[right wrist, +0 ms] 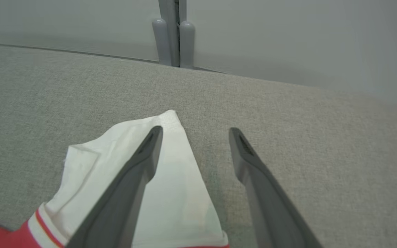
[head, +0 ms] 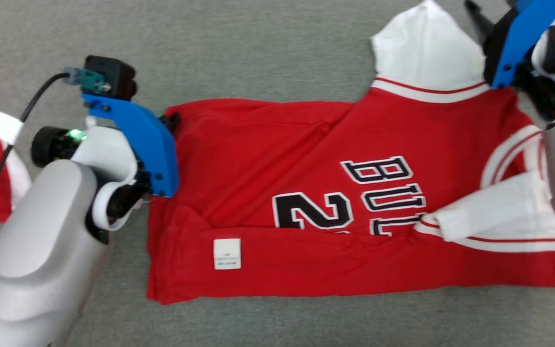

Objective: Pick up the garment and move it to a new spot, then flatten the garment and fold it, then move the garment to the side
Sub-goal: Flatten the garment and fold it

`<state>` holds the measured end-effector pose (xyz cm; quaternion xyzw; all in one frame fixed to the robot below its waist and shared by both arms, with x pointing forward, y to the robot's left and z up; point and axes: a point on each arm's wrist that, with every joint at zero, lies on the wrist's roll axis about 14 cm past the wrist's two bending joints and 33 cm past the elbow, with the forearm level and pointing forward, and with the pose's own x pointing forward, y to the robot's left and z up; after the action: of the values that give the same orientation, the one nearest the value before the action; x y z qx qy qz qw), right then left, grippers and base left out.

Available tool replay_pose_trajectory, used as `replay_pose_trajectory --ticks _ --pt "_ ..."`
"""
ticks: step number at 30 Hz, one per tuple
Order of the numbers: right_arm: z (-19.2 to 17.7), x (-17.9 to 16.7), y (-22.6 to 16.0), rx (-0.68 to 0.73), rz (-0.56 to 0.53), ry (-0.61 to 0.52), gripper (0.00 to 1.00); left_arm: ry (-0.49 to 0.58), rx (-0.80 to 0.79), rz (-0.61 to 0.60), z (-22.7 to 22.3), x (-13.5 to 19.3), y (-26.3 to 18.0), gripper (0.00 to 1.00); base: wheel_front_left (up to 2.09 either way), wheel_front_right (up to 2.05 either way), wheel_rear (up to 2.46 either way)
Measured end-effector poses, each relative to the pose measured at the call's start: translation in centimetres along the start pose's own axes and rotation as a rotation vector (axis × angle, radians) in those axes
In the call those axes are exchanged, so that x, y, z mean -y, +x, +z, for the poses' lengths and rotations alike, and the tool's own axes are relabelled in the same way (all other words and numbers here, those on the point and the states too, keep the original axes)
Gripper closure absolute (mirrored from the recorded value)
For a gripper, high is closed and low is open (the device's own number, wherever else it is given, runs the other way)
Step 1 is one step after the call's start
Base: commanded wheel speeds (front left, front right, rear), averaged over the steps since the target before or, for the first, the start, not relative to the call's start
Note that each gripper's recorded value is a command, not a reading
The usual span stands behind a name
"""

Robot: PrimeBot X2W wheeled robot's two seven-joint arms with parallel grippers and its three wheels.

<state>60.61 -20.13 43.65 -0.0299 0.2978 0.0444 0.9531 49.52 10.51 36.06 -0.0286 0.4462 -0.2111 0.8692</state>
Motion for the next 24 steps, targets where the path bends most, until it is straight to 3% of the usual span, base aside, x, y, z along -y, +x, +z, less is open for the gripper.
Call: replay_pose_trajectory --ticks 4,8,14,16,17,24 --pt "-0.5 -0.5 2.5 -0.042 0.001 -0.031 0.00 -0.026 0.025 -0.011 -0.3 0.0 0.0 1.00 0.00 0.00 0.00" --pt "-3.6 -2.2 4.7 -0.151 0.034 -0.052 0.00 -0.049 0.043 -0.009 -0.7 -0.4 0.1 1.00 0.00 0.00 0.00" --pt "-4.6 -3.0 6.3 -0.179 0.049 -0.085 0.04 -0.114 0.078 -0.004 -1.1 -0.8 0.2 1.00 0.00 0.00 0.00" --pt "-4.6 -3.1 6.4 -0.176 0.052 -0.083 0.76 -0.128 0.091 0.000 -1.1 -1.0 0.3 1.00 0.00 0.00 0.00" --pt "-4.5 -3.0 6.4 -0.173 0.053 -0.082 1.00 -0.132 0.100 0.005 -1.1 -1.1 0.3 1.00 0.00 0.00 0.00" --pt "-2.0 -1.3 5.5 -0.044 0.031 -0.037 1.00 -0.178 0.242 0.090 0.1 -3.1 0.0 1.00 0.00 0.00 0.00"
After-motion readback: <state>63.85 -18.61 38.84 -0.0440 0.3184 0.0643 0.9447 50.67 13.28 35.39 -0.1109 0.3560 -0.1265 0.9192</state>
